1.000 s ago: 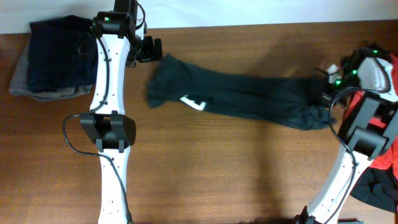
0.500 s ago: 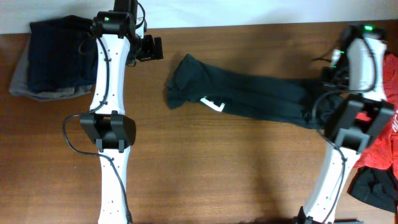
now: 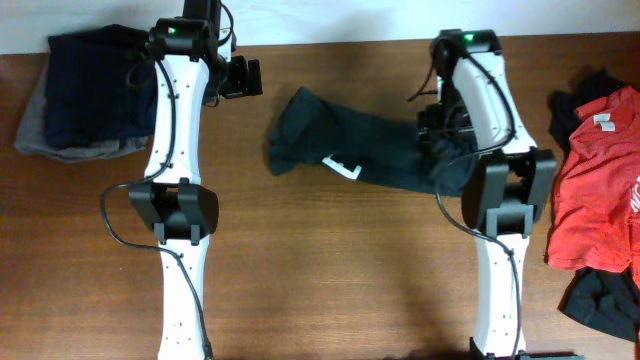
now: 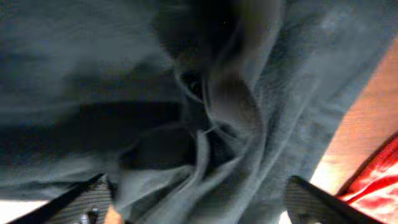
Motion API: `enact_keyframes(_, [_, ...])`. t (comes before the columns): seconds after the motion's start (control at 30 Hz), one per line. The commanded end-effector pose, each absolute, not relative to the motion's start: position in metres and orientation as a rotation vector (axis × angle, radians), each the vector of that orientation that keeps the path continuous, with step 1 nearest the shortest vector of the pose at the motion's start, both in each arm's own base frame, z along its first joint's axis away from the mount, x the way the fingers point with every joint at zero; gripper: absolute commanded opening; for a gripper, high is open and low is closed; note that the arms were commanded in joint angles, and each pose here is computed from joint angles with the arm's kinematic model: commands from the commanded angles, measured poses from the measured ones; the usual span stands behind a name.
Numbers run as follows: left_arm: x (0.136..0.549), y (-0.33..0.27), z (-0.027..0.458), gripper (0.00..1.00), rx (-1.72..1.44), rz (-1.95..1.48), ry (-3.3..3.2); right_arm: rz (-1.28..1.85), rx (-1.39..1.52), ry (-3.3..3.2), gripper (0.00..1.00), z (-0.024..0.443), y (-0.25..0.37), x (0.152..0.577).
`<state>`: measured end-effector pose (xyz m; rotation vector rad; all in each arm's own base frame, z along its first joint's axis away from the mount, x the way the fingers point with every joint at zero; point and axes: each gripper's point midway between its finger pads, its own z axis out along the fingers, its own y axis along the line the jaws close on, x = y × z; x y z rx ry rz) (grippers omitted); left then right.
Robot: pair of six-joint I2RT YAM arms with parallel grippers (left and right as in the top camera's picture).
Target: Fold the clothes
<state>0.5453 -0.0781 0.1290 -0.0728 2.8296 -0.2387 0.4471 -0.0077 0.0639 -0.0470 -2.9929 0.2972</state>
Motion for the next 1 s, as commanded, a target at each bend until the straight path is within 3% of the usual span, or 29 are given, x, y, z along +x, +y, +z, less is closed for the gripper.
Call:
enact_keyframes(0.0, [0.547, -0.077, 0.131, 0.99, -0.053, -0.250, 2.817, 0.356, -0.067, -3.005, 0.97, 0.069, -0.014, 0.451])
enact_keyframes(0.13, [0.547, -0.077, 0.131, 0.99, -0.053, -0.250, 2.817, 0.419, -0.290, -3.007, 0.99, 0.083, -0.049, 0.451])
enact_keyframes(0.27, [0.547, -0.077, 0.131, 0.99, -0.053, -0.250, 2.818, 0.264, -0.397, -3.007, 0.99, 0.085, -0.076, 0.448])
enact_keyframes(0.53, [0.547, -0.077, 0.131, 0.99, -0.053, -0.250, 2.817, -0.778, -0.345, -3.022, 0.99, 0.100, -0.091, 0.444])
enact_keyframes(0.67, [0.547, -0.077, 0.131, 0.99, -0.053, -0.250, 2.817, -0.825, -0.373, -3.001, 0.99, 0.093, -0.110, 0.433])
enact_keyframes(0.97, [0.547, -0.077, 0.131, 0.99, -0.053, -0.250, 2.821, -0.993, -0.288, -2.940, 0.99, 0.050, -0.091, 0.428])
